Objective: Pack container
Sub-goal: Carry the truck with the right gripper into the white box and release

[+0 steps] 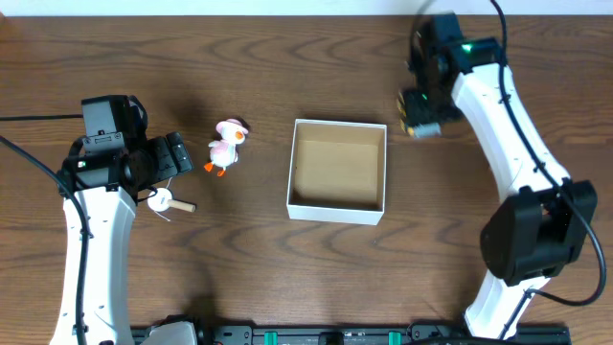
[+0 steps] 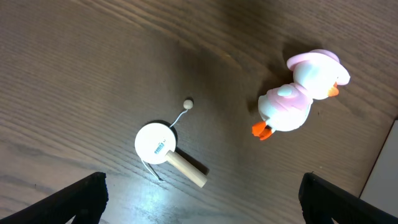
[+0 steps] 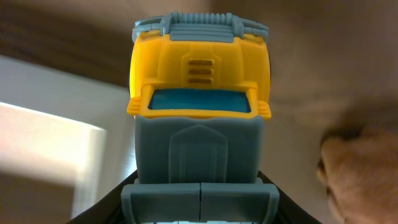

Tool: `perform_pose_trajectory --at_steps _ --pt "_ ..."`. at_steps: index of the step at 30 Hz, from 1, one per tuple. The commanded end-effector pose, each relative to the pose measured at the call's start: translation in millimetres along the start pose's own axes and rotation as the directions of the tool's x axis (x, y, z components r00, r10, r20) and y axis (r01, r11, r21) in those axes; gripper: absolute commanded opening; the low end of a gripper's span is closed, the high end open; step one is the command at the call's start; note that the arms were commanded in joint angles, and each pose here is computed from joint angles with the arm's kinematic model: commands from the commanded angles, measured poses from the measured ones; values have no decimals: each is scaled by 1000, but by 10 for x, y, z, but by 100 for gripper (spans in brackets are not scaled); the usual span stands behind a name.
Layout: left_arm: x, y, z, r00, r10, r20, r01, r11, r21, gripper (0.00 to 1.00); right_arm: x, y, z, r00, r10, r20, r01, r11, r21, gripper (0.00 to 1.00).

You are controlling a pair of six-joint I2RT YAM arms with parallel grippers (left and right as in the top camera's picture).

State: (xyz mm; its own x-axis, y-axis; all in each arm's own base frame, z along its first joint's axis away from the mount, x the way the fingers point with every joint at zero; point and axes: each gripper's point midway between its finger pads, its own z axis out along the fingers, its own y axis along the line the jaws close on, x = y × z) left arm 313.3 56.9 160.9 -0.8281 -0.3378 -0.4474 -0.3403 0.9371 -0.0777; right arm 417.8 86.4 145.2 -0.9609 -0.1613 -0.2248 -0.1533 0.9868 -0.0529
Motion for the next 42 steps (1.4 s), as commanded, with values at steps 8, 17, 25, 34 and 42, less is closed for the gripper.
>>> perform_pose_trajectory --at_steps 8,17,25,34,42 --pt "-101 1 -45 1000 8 25 -8 1000 1 98 -173 1156 -557 980 137 146 -117 984 -137 1" --pt "-119 -3 -46 999 8 33 -8 1000 2 98 346 1604 -299 987 162 7 -160 982 -99 1" --pt "-128 -4 -46 999 9 36 -9 1000 3 98 557 1212 136 969 239 -60 -236 971 41 1" --pt "-134 -5 -46 999 9 39 -9 1000 3 98 327 823 459 937 346 -50 -343 938 47 1" --pt "-134 -5 -46 999 8 39 -8 1000 3 98 294 861 572 952 298 -64 -297 955 24 9"
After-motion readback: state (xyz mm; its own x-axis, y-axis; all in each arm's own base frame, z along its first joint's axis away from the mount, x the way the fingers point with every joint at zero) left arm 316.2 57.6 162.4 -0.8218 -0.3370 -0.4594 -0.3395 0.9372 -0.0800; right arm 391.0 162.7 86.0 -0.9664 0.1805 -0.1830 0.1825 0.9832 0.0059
